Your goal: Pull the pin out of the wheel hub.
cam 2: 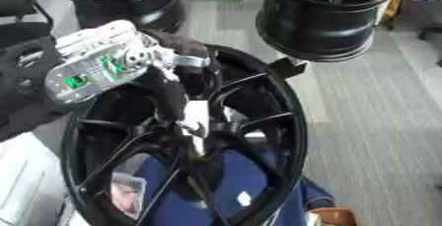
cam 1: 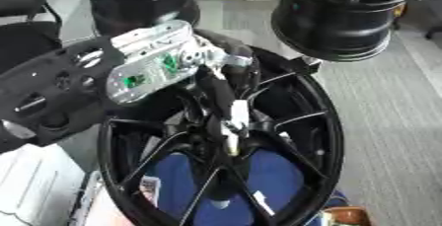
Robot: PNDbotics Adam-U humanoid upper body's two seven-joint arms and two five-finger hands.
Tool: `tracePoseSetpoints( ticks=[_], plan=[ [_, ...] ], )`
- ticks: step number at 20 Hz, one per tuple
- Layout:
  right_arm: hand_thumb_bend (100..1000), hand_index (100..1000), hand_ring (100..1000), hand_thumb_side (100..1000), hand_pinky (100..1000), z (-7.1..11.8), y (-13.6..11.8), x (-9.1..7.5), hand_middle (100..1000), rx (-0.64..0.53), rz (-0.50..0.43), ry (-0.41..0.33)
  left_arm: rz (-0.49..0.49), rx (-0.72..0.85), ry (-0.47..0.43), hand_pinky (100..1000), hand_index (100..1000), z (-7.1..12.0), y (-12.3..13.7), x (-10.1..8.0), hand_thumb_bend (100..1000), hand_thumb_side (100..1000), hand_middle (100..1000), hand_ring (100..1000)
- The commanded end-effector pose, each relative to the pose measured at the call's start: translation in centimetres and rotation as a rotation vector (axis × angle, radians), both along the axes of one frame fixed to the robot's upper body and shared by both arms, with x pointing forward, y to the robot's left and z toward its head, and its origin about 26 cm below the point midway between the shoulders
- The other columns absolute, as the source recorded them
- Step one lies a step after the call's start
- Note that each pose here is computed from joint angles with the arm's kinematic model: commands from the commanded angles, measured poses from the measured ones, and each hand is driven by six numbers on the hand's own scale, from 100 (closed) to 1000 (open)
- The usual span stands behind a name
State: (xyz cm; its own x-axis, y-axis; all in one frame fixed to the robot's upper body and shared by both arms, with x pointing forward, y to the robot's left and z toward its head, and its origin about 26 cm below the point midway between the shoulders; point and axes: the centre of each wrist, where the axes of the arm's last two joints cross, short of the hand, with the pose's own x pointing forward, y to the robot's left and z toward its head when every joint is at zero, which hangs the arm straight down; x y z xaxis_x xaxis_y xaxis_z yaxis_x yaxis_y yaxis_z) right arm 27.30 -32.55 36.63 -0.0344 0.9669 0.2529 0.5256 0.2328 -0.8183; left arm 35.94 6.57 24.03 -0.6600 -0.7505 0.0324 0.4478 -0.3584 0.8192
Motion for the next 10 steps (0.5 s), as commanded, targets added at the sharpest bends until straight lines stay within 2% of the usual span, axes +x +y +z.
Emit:
tracePoseSetpoints(
  ticks=[1, 10],
  plan=[
    [100, 829, 716, 100, 866, 0.89, 0.00, -0.43, 778, -0.016, -0.004, -0.030, 0.121, 0.058, 0.090, 739, 759, 1.01, -0.03, -0.24, 621, 369, 639, 742],
    [100, 829, 715, 100, 866, 0.48, -0.16, -0.36, 777, -0.012, -0.016, -0.017, 0.141, 0.071, 0.077, 748, 772, 0.87, 0.56, -0.30, 624, 370, 652, 753]
  ],
)
